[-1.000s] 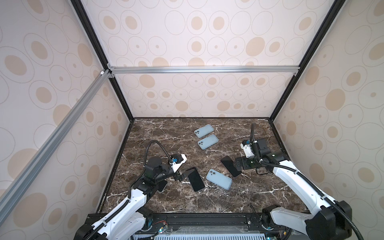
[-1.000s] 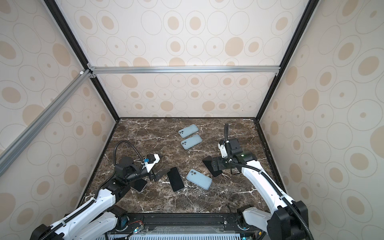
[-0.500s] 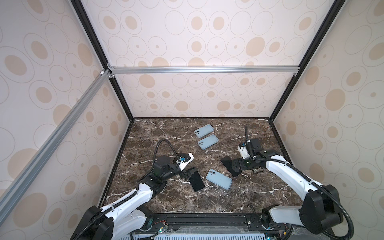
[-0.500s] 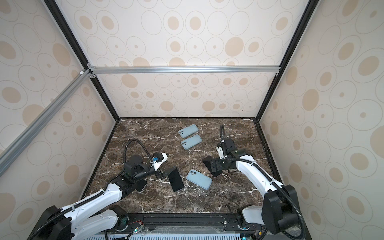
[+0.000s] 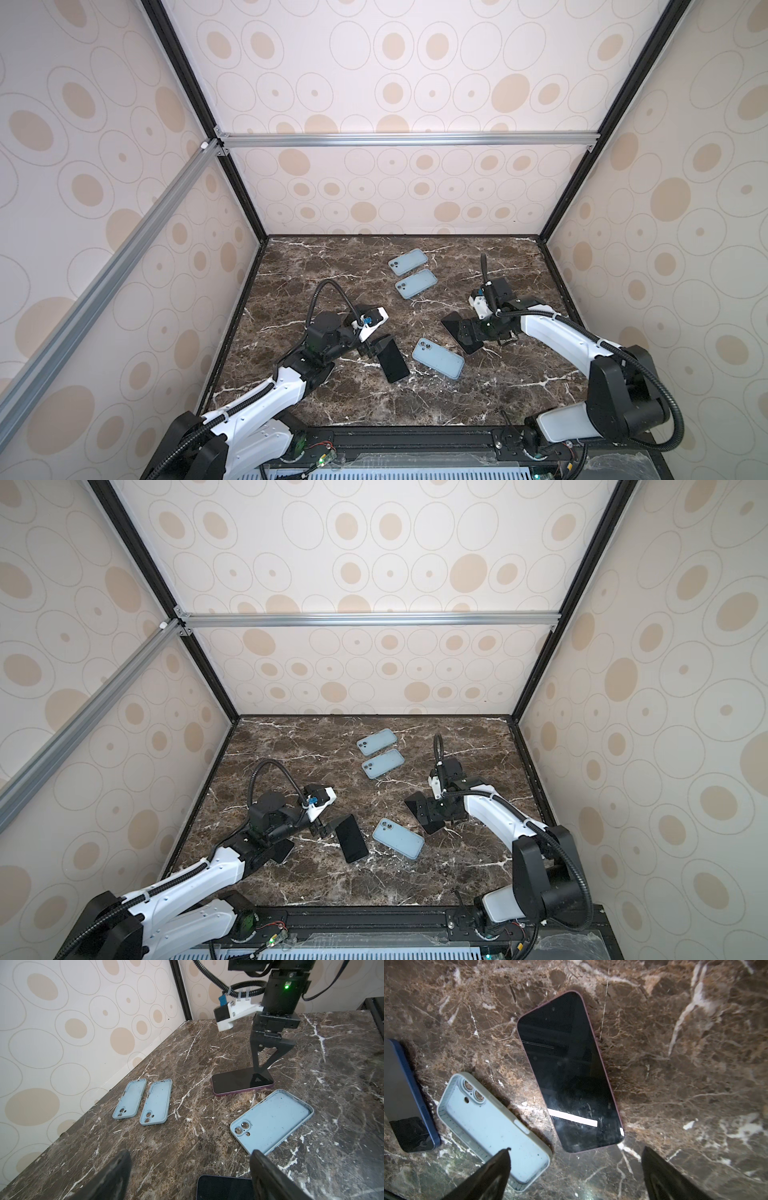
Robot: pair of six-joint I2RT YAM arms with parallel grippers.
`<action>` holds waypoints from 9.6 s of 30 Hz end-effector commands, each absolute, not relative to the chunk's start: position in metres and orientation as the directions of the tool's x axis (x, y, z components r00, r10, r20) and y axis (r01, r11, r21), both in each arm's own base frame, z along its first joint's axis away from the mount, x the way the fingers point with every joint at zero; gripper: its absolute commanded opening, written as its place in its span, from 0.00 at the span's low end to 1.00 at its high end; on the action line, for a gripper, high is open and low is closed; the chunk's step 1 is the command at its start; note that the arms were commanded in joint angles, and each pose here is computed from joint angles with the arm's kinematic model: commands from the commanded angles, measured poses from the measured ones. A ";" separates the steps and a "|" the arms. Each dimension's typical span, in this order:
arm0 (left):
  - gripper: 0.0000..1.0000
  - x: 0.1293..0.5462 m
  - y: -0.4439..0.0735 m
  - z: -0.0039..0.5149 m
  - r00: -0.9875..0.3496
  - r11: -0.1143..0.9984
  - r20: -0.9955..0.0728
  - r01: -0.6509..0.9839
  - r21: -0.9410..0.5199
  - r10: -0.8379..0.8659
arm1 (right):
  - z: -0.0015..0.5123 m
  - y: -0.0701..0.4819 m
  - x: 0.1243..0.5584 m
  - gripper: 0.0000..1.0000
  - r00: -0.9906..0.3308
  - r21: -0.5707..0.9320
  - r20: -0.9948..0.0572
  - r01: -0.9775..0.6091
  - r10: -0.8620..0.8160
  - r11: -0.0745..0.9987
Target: Put the phone into the phone case
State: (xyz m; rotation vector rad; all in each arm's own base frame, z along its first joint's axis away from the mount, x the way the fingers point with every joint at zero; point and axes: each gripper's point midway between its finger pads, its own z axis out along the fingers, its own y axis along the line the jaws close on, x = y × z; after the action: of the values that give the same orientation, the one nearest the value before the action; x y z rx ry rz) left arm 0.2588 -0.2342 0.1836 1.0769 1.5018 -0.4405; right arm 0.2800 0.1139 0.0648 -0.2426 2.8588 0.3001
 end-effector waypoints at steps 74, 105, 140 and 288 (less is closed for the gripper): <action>0.87 0.257 -0.233 0.178 0.136 0.458 -0.879 0.812 0.363 0.456 | 0.025 0.133 0.295 0.80 -0.940 0.018 -0.131 -0.320 -0.315 0.947; 0.87 0.258 -0.232 0.179 0.135 0.464 -0.878 0.807 0.367 0.459 | 0.000 0.133 0.289 0.65 -0.917 -0.033 -0.051 -0.394 -0.395 0.919; 0.83 0.328 -0.264 0.274 -0.454 0.691 -0.890 0.627 -0.360 -0.052 | 0.109 0.155 0.313 0.53 -0.735 -0.004 -0.550 -0.474 -0.398 0.880; 0.61 0.259 -0.150 0.400 -0.080 0.803 -0.914 0.453 -0.388 -0.397 | 0.446 0.246 0.233 0.00 -0.448 0.482 -0.873 -0.743 0.191 0.465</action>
State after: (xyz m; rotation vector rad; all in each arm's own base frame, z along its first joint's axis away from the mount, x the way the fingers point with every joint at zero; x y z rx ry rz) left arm 0.2556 -0.1564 0.4275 -0.0057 1.3446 -0.8666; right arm 0.2276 0.2639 0.4651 -0.5571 1.6042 1.2997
